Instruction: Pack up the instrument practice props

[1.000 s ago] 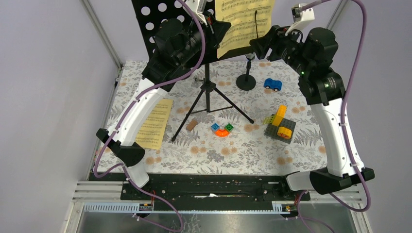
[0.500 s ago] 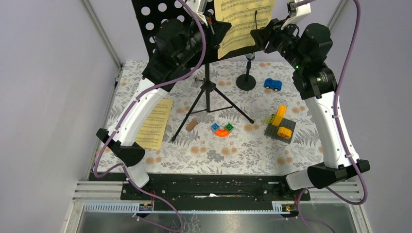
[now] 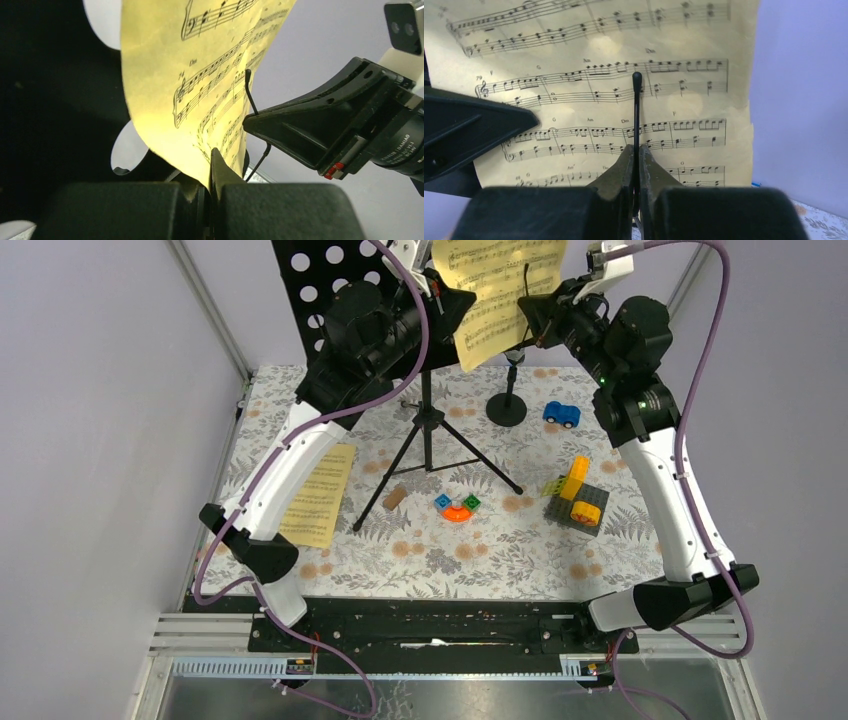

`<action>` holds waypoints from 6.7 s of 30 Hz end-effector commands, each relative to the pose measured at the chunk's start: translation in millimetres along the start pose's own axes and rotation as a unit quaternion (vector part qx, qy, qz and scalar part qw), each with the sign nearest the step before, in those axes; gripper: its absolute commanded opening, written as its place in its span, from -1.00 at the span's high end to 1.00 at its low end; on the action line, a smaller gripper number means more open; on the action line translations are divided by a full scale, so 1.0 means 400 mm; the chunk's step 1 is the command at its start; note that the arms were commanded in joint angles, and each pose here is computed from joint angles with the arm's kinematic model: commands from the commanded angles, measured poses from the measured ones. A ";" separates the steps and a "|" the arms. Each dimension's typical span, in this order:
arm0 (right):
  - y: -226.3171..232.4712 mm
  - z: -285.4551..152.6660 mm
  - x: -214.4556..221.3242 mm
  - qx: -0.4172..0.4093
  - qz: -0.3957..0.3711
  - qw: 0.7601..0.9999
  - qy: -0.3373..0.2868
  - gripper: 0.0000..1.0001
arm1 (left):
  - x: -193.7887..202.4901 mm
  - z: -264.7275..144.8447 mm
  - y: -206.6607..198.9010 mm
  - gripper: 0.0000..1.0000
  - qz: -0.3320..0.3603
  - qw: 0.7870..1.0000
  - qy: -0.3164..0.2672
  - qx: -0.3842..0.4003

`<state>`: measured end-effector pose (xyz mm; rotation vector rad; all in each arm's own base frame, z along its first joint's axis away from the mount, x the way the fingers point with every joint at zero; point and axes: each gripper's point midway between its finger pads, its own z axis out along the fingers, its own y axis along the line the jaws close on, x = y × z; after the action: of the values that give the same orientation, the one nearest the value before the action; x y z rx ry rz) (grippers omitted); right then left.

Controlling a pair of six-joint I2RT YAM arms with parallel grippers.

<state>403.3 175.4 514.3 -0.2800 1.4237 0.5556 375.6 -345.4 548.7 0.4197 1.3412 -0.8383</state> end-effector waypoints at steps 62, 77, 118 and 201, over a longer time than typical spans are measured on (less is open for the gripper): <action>-0.005 -0.304 0.077 0.057 -0.027 0.998 -0.030 -0.11 | 0.403 -0.962 0.235 1.00 -0.092 0.851 0.258 -0.447; 0.013 -0.344 0.151 0.045 0.003 0.999 0.000 -0.17 | 0.610 -0.834 0.457 1.00 -0.164 0.825 0.331 -0.427; 0.092 -0.295 0.200 -0.047 0.056 0.994 0.077 -0.29 | 0.703 -0.890 0.810 1.00 -0.110 0.656 0.568 -0.485; 0.038 -0.419 0.445 0.036 0.125 0.981 0.144 -0.55 | 0.486 -0.278 0.281 -0.91 0.031 0.947 -0.029 0.319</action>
<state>262.2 144.0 314.1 -0.1214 1.7934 0.7159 400.8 -236.3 298.8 0.7564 1.1012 -1.2171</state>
